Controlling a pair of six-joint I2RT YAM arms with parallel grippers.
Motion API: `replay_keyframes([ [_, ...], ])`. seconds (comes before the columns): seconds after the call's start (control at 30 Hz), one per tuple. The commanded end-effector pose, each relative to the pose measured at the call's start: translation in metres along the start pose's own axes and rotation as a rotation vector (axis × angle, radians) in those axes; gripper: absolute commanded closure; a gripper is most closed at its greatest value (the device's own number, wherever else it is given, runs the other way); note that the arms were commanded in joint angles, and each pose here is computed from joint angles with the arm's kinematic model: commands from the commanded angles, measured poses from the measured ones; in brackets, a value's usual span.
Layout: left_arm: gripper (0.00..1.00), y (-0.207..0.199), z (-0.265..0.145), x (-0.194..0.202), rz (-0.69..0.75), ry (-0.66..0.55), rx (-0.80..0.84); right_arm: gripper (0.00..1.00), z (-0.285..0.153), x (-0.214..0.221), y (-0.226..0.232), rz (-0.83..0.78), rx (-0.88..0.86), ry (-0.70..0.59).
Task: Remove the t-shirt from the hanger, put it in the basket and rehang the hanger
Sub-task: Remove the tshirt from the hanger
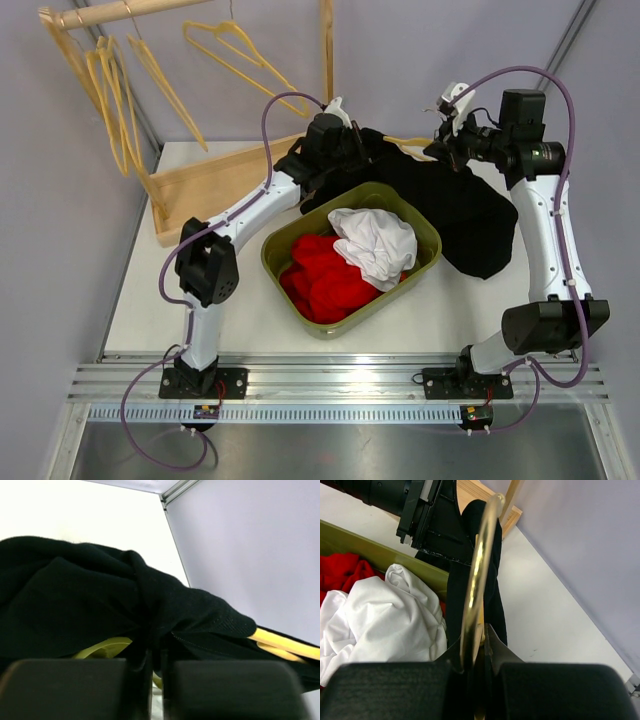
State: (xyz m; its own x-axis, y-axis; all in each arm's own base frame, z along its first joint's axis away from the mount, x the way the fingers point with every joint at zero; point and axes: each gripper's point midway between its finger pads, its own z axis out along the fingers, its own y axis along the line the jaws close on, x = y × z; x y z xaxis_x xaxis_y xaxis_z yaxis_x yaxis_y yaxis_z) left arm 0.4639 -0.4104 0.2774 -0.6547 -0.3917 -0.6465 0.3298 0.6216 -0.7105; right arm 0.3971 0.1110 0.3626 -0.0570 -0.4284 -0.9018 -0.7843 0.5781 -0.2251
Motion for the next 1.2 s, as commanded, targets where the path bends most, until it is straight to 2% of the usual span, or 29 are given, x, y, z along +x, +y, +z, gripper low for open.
replay_keyframes([
  [0.0,1.0,-0.022,-0.005,-0.041,0.022,-0.126,0.059,1.0,-0.017,-0.022,-0.005,-0.108,0.064,-0.046],
  [0.17,1.0,-0.003,-0.022,-0.05,0.035,-0.158,0.014,1.0,-0.02,0.007,-0.014,-0.18,0.101,0.063],
  [0.3,1.0,0.025,-0.038,-0.052,0.009,-0.168,-0.029,1.0,-0.026,0.031,-0.024,-0.153,0.122,0.115],
  [0.43,1.0,0.034,-0.053,-0.072,0.014,-0.216,-0.042,1.0,-0.034,0.042,-0.029,-0.121,0.117,0.123],
  [0.57,1.0,0.05,-0.062,-0.085,-0.013,-0.243,-0.068,1.0,-0.047,0.045,-0.016,-0.17,0.063,0.104],
  [0.73,1.0,0.068,-0.071,-0.091,-0.045,-0.265,-0.085,1.0,-0.06,0.069,-0.012,-0.163,0.023,0.14],
  [0.77,1.0,0.073,-0.071,-0.089,-0.055,-0.264,-0.091,1.0,-0.06,0.074,-0.01,-0.206,-0.002,0.154],
  [0.9,1.0,0.073,-0.076,-0.099,-0.064,-0.283,-0.088,1.0,-0.062,0.097,0.006,-0.219,-0.073,0.186],
  [1.0,1.0,0.075,-0.078,-0.103,-0.079,-0.282,-0.086,1.0,-0.062,0.106,-0.001,-0.235,-0.033,0.212],
  [1.1,1.0,0.061,-0.082,-0.109,-0.071,-0.283,-0.037,1.0,-0.058,0.117,-0.016,-0.198,0.026,0.25],
  [1.17,1.0,0.05,-0.078,-0.104,-0.077,-0.239,0.015,1.0,-0.054,0.122,-0.017,-0.167,0.017,0.252],
])
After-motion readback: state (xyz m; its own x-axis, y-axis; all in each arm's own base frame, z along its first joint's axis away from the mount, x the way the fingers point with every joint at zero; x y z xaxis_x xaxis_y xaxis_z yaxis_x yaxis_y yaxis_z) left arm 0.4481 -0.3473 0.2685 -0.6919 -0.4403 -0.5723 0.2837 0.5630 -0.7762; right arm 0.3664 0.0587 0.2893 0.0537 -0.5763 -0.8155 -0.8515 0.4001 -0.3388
